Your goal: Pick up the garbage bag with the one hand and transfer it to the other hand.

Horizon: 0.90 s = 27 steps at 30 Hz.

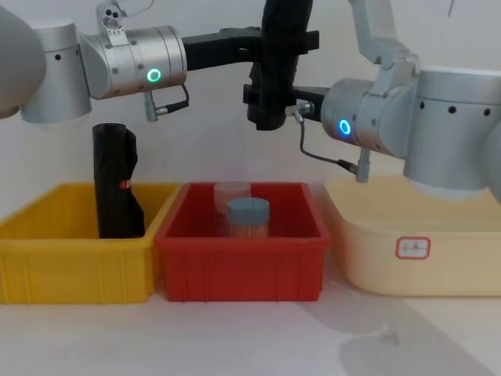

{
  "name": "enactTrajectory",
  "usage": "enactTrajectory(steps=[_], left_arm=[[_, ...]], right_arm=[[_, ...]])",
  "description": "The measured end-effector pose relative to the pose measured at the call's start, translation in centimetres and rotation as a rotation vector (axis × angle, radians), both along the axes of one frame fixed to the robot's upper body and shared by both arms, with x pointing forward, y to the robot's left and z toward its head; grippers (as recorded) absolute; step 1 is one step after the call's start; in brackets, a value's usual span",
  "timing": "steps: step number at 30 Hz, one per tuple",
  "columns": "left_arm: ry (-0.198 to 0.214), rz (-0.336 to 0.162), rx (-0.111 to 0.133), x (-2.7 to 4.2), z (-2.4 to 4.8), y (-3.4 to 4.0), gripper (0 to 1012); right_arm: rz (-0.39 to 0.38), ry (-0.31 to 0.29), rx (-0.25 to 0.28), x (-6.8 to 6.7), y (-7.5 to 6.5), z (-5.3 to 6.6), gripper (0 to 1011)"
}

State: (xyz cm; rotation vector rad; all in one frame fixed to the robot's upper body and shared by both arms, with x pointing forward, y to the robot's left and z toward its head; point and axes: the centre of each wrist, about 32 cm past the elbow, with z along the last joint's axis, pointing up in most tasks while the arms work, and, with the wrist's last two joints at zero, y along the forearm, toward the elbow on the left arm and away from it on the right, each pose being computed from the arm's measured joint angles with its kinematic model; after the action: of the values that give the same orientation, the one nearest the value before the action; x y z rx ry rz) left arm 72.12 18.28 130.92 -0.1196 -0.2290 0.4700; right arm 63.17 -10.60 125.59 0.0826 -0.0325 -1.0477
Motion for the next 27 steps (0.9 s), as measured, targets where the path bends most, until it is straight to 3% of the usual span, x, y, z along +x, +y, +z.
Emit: enactTrajectory(steps=[2,15,27], left_arm=[[-0.001,-0.001,-0.001,-0.02,0.02,0.06,1001],[-0.003,-0.02,-0.018,-0.37,0.33,0.66,1000],[0.014,-0.08,-0.035,-0.91,0.57,1.43,1000]], right_arm=[[-0.001,0.001,-0.001,-0.1,-0.1,-0.1,568],[-0.013,0.01,-0.013,-0.5,-0.9,-0.4,568],[-0.037,0.014,-0.027,-0.3,-1.3,-0.2,568]])
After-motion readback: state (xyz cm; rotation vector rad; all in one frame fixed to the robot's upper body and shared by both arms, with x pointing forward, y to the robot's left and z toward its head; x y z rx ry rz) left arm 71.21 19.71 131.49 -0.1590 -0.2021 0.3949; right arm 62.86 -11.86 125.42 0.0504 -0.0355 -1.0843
